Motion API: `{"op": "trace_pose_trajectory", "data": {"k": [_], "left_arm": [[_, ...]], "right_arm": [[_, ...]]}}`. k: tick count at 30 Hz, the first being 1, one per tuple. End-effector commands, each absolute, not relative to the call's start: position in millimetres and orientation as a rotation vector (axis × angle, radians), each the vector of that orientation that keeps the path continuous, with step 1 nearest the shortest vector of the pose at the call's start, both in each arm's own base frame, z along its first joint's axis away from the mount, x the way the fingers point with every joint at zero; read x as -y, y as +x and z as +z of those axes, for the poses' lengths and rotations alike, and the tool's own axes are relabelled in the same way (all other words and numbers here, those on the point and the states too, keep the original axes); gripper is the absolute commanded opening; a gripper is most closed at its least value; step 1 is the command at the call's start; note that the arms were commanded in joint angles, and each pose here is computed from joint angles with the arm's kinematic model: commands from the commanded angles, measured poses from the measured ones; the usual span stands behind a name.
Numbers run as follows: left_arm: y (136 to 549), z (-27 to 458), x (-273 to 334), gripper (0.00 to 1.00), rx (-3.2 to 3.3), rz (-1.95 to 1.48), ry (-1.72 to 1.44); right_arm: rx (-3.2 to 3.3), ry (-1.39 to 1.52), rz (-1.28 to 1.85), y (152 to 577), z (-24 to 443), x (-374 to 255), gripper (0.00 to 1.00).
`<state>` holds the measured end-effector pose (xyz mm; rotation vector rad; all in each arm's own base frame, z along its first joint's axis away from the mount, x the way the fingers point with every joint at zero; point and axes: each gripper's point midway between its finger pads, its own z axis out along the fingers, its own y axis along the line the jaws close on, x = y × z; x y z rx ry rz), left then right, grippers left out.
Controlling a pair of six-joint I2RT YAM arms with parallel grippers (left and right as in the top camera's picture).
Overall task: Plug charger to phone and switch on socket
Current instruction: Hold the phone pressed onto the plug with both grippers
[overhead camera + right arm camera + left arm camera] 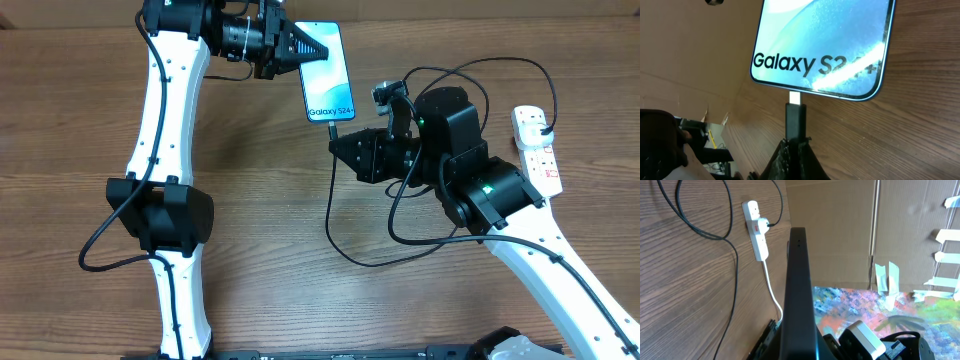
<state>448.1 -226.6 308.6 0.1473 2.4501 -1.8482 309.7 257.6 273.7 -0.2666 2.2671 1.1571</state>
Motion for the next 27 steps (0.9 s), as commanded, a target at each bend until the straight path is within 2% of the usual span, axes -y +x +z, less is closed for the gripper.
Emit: {"op": "trace_pose_trajectory", "data": {"k": [1, 27], "left_arm": [[443.6, 319.0, 228.7, 0.04, -2.405, -1.886, 0.2], [443.6, 319.0, 228.8, 0.04, -2.405, -1.885, 0.201]], "right_arm": [[-2.251, -0.257, 1.143, 313.2, 275.7, -257.2, 0.04], [-2.263, -0.243, 1.115, 314.8, 272.2, -254.3, 0.04]]}}
